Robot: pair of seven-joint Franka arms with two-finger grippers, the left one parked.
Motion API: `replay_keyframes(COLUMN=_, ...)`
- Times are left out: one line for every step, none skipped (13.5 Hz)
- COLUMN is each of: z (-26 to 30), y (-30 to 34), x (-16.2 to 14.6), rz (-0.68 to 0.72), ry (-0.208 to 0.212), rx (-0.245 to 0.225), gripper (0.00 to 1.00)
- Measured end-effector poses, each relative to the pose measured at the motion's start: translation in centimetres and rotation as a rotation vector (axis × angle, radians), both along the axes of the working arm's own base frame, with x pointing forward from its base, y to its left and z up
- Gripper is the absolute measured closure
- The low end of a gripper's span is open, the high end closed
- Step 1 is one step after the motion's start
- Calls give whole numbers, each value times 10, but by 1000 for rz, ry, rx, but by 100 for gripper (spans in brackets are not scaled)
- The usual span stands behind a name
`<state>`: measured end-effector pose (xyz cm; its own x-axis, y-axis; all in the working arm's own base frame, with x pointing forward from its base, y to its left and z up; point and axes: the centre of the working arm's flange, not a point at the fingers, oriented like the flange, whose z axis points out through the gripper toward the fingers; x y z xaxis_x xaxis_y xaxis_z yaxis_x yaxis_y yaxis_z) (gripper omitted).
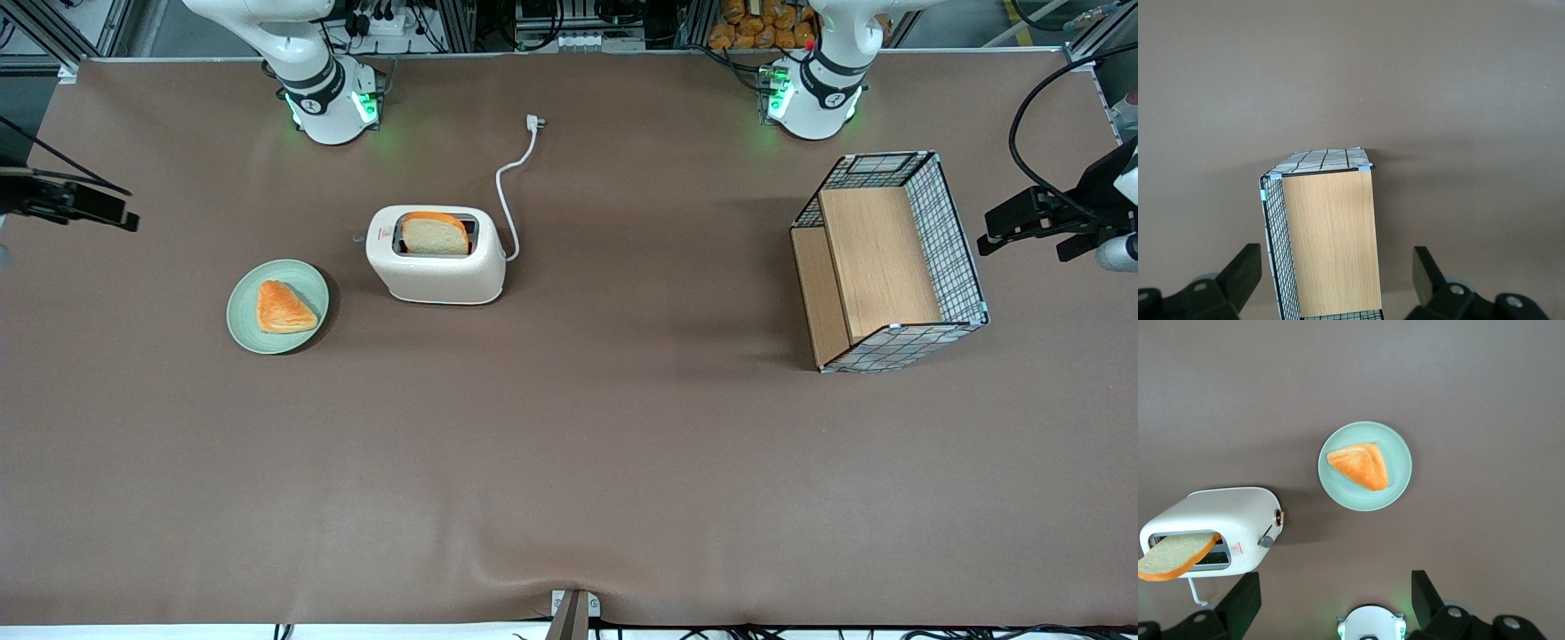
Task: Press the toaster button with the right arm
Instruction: 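Move the right gripper toward the white toaster's side lever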
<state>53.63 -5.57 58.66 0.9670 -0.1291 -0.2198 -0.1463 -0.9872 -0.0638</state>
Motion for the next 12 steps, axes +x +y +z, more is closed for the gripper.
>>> replay_keyframes(z=-8, y=0, x=-2, rz=-1, ry=9, rx=6, gripper=0)
replay_keyframes(z=-14, y=1, x=-5, rz=-3, ry=12, rx=14, gripper=0)
replay_keyframes(z=-19, y=3, x=-9, rz=-6, ry=12, rx=30, gripper=0)
replay_keyframes(z=-25, y=5, x=-14, rz=-9, ry=14, rx=46, gripper=0)
replay_keyframes(z=-31, y=6, x=-19, rz=-13, ry=9, rx=56, gripper=0)
replay_keyframes(z=-37, y=6, x=-25, rz=-17, ry=-1, rx=59, gripper=0)
replay_keyframes(z=-44, y=7, x=-31, rz=-21, ry=-5, rx=62, gripper=5)
replay_keyframes(z=-52, y=7, x=-39, rz=-23, ry=-4, rx=65, gripper=5)
replay_keyframes(z=-59, y=8, x=-45, rz=-24, ry=-1, rx=68, gripper=14)
replay_keyframes(z=-64, y=9, x=-51, rz=-25, ry=3, rx=71, gripper=24)
replay_keyframes(z=-71, y=10, x=-56, rz=-27, ry=6, rx=73, gripper=37)
replay_keyframes(z=-78, y=11, x=-59, rz=-29, ry=10, rx=75, gripper=47)
